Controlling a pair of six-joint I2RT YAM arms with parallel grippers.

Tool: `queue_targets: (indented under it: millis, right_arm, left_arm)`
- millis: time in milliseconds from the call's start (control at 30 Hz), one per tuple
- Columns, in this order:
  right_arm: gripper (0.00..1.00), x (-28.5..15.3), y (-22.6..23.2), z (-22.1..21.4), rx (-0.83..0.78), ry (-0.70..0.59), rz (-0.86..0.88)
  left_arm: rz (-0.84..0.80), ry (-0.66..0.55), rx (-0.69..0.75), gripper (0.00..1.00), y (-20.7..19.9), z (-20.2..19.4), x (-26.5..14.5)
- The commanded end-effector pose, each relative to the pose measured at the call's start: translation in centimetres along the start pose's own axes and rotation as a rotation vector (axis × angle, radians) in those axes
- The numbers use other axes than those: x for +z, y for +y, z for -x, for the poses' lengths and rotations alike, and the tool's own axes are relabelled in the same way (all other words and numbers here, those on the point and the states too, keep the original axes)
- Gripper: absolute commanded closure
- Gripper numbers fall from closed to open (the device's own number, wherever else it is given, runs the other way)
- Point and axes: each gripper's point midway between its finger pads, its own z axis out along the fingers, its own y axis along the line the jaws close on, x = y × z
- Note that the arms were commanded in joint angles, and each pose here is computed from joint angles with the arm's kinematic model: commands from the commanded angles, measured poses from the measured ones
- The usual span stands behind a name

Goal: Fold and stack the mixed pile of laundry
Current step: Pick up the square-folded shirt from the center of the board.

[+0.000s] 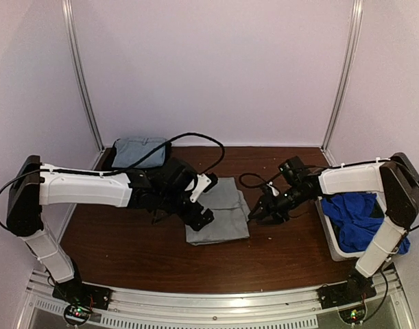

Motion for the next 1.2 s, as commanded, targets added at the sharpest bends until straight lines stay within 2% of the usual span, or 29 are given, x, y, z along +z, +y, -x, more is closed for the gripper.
queue_targets:
  millis: [0,233,433,567,667,700,867,1167]
  right_arm:
    - [0.52,1.1,-3.4,-2.5,0.112,0.019,-0.056]
    - [0.51,3.9,-4.8,-1.8,0.117,0.019,-0.058]
    - [0.55,6.4,-4.0,-0.9,0.115,0.045,-0.006]
    - [0.72,6.6,-3.4,-0.7,0.114,0.05,0.008]
    - [0.97,5.8,-1.7,0.0,0.111,0.032,0.04]
    - [1.0,5.4,-0.8,0.3,0.11,0.02,0.062]
    - [1.0,4.0,3.2,1.5,0.118,-0.007,0.153]
    - [1.0,3.3,7.2,2.3,0.147,-0.037,0.269]
  left_arm:
    - [0.014,-0.034,-0.019,0.02,0.4,1.7,0.2]
    - [-0.001,-0.013,-0.025,0.02,0.1,0.8,0.5]
    - [0.004,-0.035,-0.016,0.02,0.3,0.4,0.0]
    - [-0.002,-0.071,0.029,0.02,0.1,0.6,-0.4]
    - [0.015,-0.108,0.137,0.02,-0.9,0.5,-1.0]
    - [0.029,-0.121,0.186,0.02,-1.4,0.3,-1.3]
    - [0.128,-0.16,0.382,0.02,-3.2,-0.2,-1.9]
    - [0.284,-0.202,0.494,0.02,-4.8,0.5,-0.1]
